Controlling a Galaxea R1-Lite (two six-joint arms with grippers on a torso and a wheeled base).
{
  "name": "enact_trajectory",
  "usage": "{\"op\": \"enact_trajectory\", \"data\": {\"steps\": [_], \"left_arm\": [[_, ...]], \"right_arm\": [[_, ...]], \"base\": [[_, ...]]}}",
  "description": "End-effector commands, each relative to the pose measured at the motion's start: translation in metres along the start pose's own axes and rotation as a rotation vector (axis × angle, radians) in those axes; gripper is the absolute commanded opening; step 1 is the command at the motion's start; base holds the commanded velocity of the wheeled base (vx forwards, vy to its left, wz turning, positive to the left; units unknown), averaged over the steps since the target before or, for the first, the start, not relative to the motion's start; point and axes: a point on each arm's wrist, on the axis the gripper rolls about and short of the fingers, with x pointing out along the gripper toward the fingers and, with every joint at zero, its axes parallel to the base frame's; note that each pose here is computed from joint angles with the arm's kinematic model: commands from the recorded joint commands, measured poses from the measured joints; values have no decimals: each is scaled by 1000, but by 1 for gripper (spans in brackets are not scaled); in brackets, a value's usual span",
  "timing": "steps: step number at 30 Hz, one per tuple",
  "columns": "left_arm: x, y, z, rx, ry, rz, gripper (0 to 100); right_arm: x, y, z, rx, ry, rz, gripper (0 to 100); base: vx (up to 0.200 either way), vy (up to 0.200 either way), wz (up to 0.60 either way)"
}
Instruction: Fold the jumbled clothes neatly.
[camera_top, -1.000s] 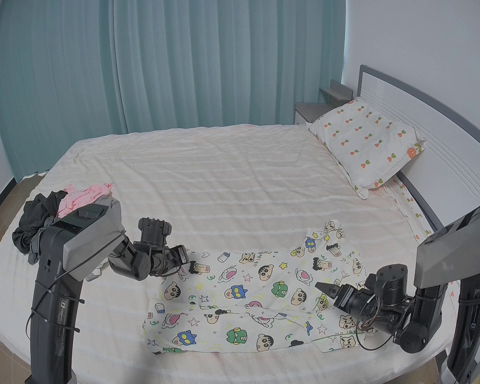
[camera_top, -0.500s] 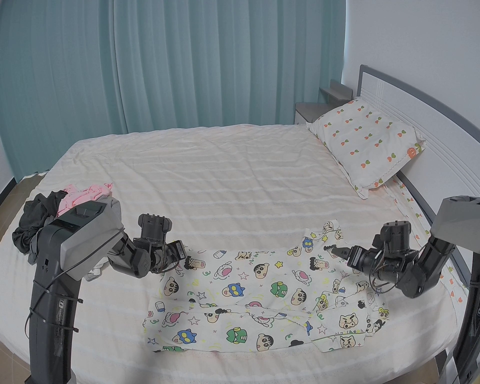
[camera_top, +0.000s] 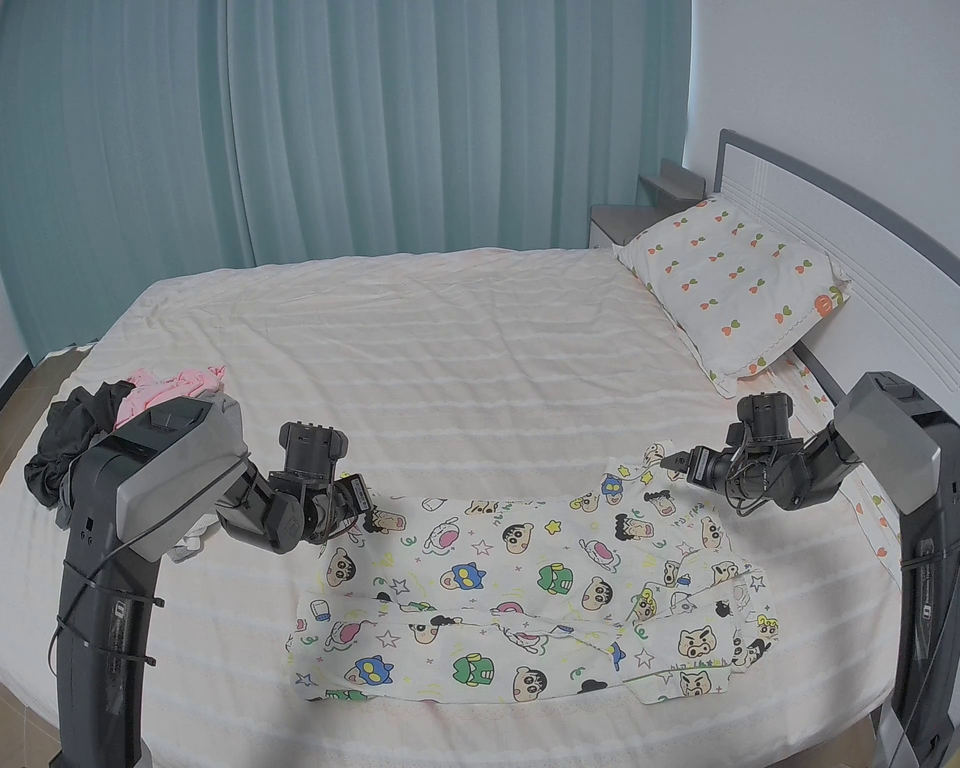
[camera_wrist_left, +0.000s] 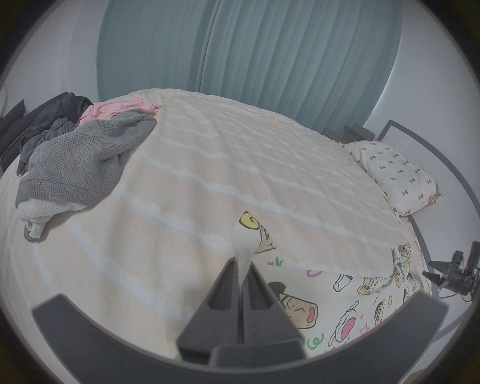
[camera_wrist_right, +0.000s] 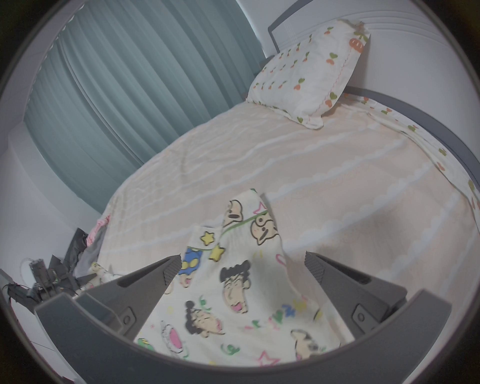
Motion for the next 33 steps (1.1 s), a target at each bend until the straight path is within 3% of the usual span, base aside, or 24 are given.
{"op": "enact_trajectory", "data": {"steps": [1, 7, 22, 23, 33], "left_arm": [[-3, -1, 1, -23, -7, 7, 0], [-3, -1, 0, -29, -3, 8, 0], [-2, 0, -2, -31, 6, 4, 0], [-2, 0, -2, -30, 8, 5, 0], [-3, 0, -2, -26, 5, 10, 0]], "right_arm": [[50, -26, -22, -15, 96, -40, 100], [75, -17, -17, -29, 95, 3, 100], [78, 9, -13, -55, 122, 168, 100], [77, 8, -12, -52, 121, 167, 0], [62, -2, 7, -39, 70, 142, 0]], "base": [[0, 0, 0], [0, 0, 0], [0, 0, 0], [0, 0, 0], [0, 0, 0]]}}
